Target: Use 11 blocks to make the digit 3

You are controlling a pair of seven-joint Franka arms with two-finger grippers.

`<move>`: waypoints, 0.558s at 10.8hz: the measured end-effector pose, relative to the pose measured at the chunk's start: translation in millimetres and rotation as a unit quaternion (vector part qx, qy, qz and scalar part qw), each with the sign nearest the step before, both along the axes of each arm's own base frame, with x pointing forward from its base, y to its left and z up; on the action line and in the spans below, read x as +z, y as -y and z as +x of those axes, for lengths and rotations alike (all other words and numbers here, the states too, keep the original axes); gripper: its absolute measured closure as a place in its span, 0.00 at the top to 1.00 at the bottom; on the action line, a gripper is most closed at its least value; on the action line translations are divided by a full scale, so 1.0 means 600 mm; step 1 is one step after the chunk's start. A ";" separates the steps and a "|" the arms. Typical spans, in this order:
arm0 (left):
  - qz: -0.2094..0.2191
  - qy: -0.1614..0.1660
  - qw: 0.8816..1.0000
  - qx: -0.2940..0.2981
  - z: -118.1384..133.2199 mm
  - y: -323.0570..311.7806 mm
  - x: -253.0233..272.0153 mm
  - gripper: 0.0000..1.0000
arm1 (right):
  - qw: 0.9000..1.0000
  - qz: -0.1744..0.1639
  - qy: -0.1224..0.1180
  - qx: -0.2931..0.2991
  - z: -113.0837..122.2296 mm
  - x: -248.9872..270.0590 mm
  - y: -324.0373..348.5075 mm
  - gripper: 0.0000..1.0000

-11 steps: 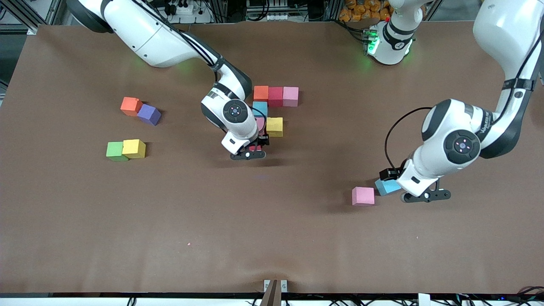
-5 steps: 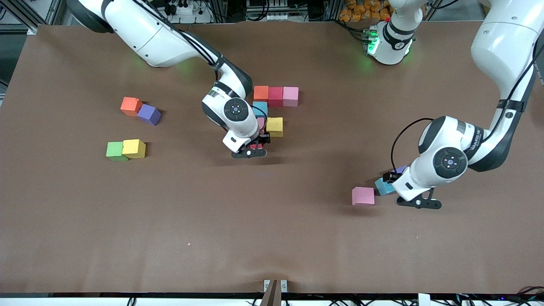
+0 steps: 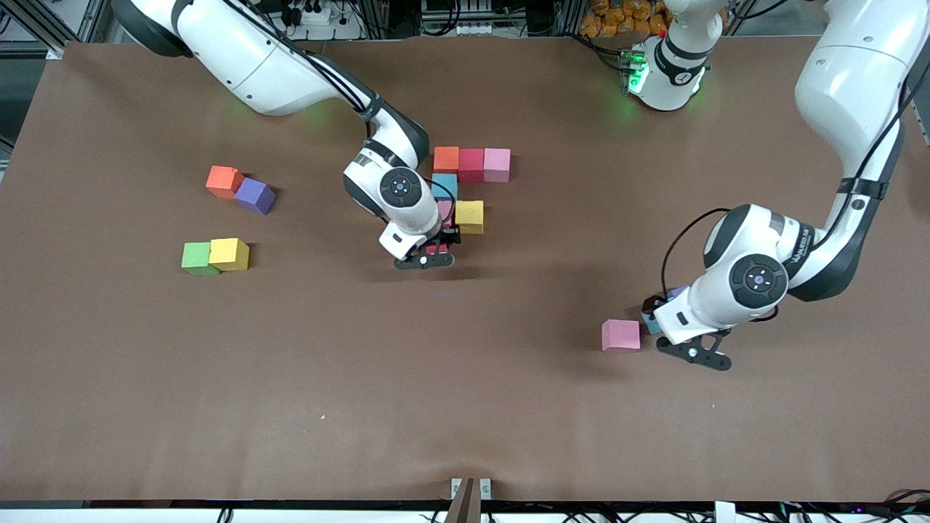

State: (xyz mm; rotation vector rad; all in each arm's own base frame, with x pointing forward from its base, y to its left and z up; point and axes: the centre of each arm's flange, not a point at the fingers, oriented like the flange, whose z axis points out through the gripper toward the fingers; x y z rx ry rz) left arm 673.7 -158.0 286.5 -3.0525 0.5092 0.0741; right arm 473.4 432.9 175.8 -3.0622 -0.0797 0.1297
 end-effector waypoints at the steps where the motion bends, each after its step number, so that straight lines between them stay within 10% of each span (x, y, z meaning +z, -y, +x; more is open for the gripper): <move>1: -0.006 0.000 1.000 0.021 0.000 0.030 -0.007 1.00 | 1.000 0.000 0.000 0.000 -0.001 0.000 0.000 0.61; 6: -0.035 0.021 0.991 0.129 0.007 0.095 -0.041 1.00 | 1.000 0.003 -0.004 0.005 -0.012 0.000 -0.008 0.61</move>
